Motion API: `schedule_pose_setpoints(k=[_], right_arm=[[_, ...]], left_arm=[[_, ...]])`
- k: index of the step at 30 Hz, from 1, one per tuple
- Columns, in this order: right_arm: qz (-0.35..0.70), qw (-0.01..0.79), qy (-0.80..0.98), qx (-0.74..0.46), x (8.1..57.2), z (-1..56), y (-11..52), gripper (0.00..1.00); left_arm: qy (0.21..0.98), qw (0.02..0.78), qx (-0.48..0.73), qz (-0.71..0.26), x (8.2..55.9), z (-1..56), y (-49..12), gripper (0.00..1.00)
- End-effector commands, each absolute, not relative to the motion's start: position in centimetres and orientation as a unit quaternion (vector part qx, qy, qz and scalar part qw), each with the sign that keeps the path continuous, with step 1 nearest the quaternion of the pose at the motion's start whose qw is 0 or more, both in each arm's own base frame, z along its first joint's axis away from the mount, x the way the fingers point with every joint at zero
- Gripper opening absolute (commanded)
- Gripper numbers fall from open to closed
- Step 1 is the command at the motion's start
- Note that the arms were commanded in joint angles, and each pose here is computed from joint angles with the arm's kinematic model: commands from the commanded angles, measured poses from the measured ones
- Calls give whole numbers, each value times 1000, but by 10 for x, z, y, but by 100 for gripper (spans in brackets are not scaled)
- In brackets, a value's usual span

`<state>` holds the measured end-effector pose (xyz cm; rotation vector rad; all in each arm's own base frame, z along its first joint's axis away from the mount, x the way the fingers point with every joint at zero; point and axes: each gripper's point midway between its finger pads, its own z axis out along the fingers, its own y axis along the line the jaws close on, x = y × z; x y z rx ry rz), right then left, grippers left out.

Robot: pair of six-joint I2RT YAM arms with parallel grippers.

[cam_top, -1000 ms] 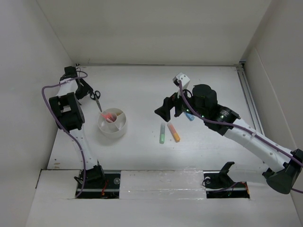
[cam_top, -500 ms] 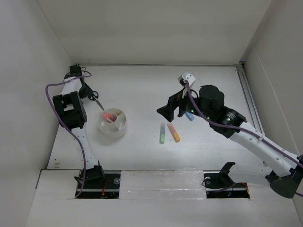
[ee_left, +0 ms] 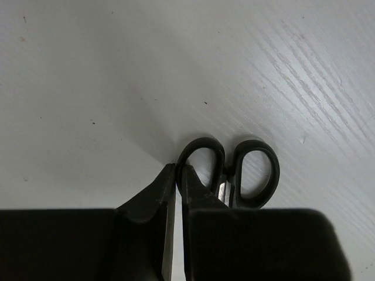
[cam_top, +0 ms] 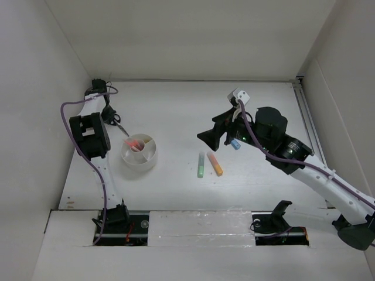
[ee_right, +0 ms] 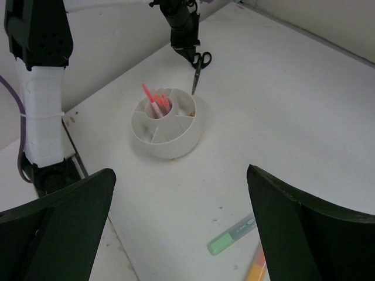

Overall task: Sort the stationery into containers
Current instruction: Pick up the scissors from the center of the board.

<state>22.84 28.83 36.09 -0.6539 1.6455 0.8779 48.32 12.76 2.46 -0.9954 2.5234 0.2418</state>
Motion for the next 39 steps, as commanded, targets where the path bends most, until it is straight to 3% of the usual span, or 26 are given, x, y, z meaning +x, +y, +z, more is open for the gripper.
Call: schedule_pose_setpoints(k=[1, 11, 15, 23, 33, 39], right_arm=[[375, 579, 670, -272, 228, 382, 283, 100], [374, 585, 668, -268, 225, 384, 278, 100], [374, 585, 668, -268, 225, 384, 278, 100], [384, 572, 667, -282, 228, 375, 290, 100], [433, 561, 633, -311, 233, 372, 319, 100], [474, 544, 603, -340, 230, 388, 343, 100]], left_arm=[[923, 127, -350, 100, 450, -14, 121, 0], [915, 149, -355, 118, 446, 6, 127, 0], [883, 222, -380, 162, 442, 70, 147, 0], [796, 428, -405, 138, 417, 240, 149, 0], [731, 601, -312, 82, 368, 361, 81, 0], [700, 662, -263, 46, 340, 382, 55, 0]])
